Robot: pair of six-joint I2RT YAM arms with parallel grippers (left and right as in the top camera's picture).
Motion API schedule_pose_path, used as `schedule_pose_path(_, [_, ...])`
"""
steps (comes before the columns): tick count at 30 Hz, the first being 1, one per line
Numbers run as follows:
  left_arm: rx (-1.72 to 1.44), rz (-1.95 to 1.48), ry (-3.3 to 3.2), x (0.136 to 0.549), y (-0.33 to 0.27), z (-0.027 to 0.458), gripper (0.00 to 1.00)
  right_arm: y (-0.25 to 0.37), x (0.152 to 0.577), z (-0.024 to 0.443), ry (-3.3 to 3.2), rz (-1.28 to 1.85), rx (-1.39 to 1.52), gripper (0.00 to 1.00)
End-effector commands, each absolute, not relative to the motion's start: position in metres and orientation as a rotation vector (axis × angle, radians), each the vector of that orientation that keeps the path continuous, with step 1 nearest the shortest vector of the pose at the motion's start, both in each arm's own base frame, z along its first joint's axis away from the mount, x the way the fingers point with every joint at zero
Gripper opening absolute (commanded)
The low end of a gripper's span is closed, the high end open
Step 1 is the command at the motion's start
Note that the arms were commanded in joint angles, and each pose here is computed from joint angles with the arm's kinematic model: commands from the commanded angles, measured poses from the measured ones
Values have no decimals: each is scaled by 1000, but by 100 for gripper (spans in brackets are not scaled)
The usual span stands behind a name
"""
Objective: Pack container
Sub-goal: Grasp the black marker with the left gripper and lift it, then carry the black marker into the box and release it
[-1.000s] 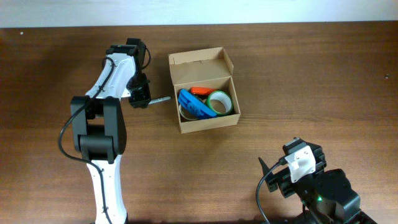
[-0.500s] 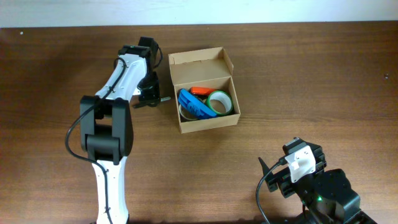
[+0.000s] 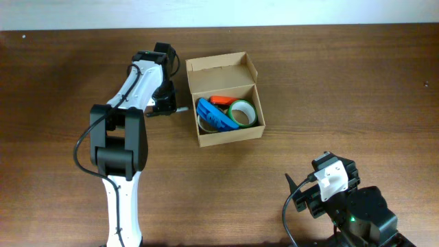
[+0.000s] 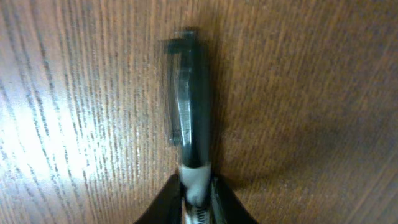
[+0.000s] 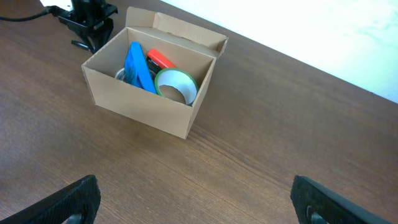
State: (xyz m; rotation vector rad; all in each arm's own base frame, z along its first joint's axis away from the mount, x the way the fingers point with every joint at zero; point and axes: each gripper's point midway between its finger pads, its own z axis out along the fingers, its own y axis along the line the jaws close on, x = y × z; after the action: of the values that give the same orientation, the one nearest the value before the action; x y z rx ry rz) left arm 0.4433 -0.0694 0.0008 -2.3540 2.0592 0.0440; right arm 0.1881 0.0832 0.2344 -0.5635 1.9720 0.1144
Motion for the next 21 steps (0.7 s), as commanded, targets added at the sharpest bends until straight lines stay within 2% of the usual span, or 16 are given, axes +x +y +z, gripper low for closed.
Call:
schedule_pose_path(1, [-2360, 105, 2061, 438, -65, -11, 8, 81, 189, 234, 1972, 112, -544, 99])
schedule_pose_path(8, [-2311, 39, 2053, 446, -56, 16, 6, 81, 189, 234, 1972, 112, -544, 99])
schedule_pose_path(21, [-2122, -132, 2095, 433, -55, 122, 6, 81, 189, 234, 1972, 112, -544, 99])
